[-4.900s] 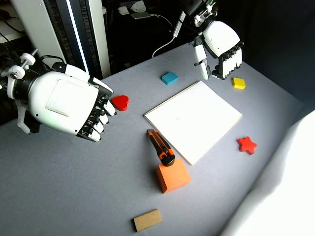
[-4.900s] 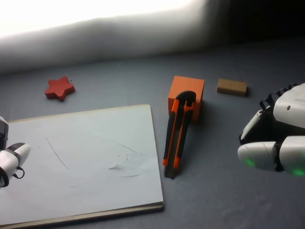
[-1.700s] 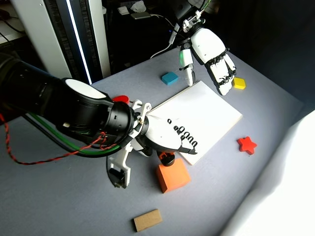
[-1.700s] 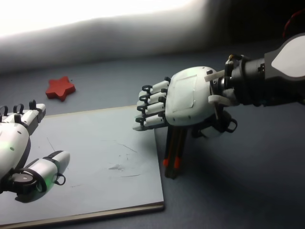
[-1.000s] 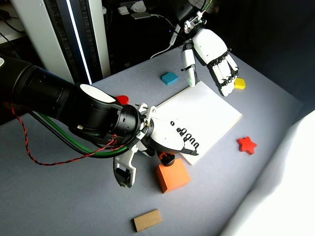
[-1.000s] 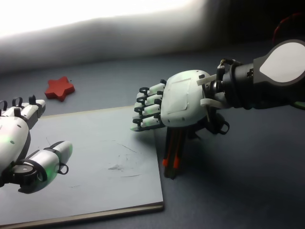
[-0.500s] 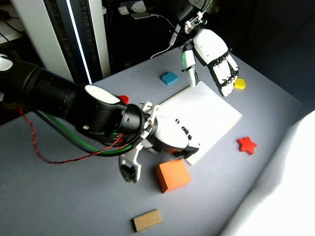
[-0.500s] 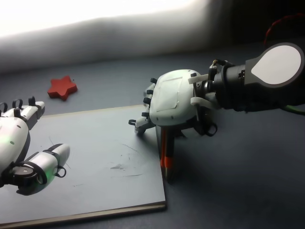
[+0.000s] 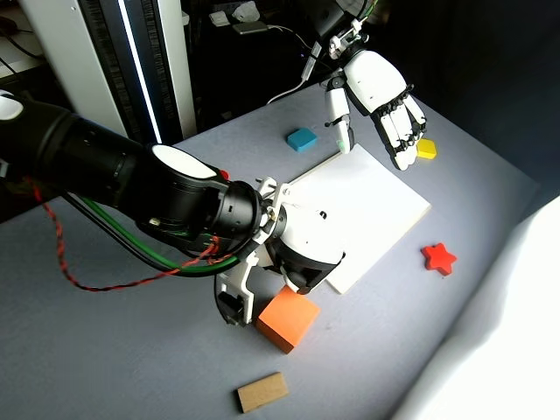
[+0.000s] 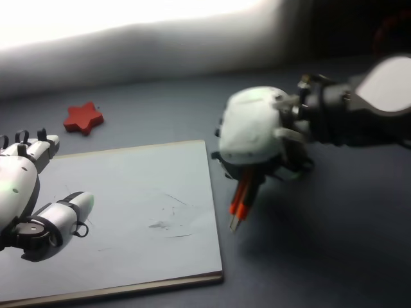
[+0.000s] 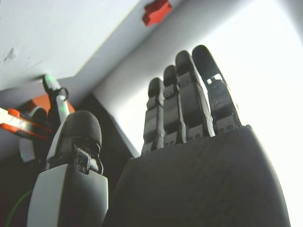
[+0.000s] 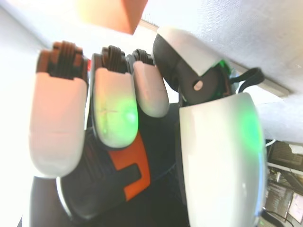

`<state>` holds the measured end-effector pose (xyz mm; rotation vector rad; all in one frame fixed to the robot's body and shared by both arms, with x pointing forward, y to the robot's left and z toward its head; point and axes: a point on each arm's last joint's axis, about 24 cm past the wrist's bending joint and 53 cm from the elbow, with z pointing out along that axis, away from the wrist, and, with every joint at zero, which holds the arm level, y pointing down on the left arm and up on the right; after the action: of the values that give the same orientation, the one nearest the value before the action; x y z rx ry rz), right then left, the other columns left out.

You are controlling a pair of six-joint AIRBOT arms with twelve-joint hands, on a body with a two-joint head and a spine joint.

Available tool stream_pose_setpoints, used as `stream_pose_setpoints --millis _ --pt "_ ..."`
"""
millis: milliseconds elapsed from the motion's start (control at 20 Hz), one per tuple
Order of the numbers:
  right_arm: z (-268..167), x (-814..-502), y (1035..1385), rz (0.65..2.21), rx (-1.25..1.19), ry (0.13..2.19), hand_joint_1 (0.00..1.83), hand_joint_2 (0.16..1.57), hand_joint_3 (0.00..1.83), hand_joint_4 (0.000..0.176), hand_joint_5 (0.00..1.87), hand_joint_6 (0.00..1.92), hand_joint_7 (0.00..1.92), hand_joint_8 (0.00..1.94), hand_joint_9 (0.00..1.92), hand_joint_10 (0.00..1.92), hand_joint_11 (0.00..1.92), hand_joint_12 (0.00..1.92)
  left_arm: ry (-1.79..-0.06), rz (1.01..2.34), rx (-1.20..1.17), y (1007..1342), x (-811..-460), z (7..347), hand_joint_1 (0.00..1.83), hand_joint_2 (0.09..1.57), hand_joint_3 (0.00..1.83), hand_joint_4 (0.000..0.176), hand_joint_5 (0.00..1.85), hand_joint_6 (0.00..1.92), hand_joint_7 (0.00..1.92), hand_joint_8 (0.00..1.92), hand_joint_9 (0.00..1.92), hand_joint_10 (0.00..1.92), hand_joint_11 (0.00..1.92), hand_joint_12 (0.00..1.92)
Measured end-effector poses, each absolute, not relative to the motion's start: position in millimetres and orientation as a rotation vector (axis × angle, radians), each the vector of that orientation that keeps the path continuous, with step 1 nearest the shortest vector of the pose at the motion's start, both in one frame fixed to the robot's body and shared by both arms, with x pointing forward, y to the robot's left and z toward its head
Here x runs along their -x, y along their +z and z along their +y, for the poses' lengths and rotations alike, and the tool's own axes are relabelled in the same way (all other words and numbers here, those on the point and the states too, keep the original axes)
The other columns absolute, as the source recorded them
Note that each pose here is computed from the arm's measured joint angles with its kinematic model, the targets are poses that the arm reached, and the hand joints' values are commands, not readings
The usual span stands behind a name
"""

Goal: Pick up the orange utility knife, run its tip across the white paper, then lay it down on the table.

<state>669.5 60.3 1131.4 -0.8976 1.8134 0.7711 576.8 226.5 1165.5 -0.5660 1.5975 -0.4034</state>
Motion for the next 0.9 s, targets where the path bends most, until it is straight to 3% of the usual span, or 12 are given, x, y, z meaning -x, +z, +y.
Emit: stream_pose_setpoints --millis 200,500,900 --pt "66 -659 1159 1.661 0.908 0.852 1.47 0.98 0.68 0.176 1.5 1.92 1.66 1.94 1.78 1.92 1.86 1.92 -0.411 1.591 0.556 1168 -577 224 0.21 1.35 0.0 0.0 0.24 0.01 0.26 0.0 0.33 0.0 0.0 1.08" --pt "68 -679 1204 1.423 0.835 0.773 1.48 0.96 0.71 0.176 1.5 1.92 1.65 1.94 1.76 1.92 1.85 1.92 -0.405 1.595 0.565 1166 -577 226 0.2 1.35 0.0 0.0 0.22 0.0 0.27 0.0 0.35 0.01 0.0 1.13" --pt "104 -665 1252 0.955 0.884 0.654 1.48 0.94 0.71 0.176 1.48 1.92 1.63 1.94 1.75 1.92 1.83 1.92 -0.402 1.597 0.57 1165 -577 227 0.19 1.36 0.0 0.0 0.23 0.0 0.25 0.0 0.32 0.0 0.0 1.07"
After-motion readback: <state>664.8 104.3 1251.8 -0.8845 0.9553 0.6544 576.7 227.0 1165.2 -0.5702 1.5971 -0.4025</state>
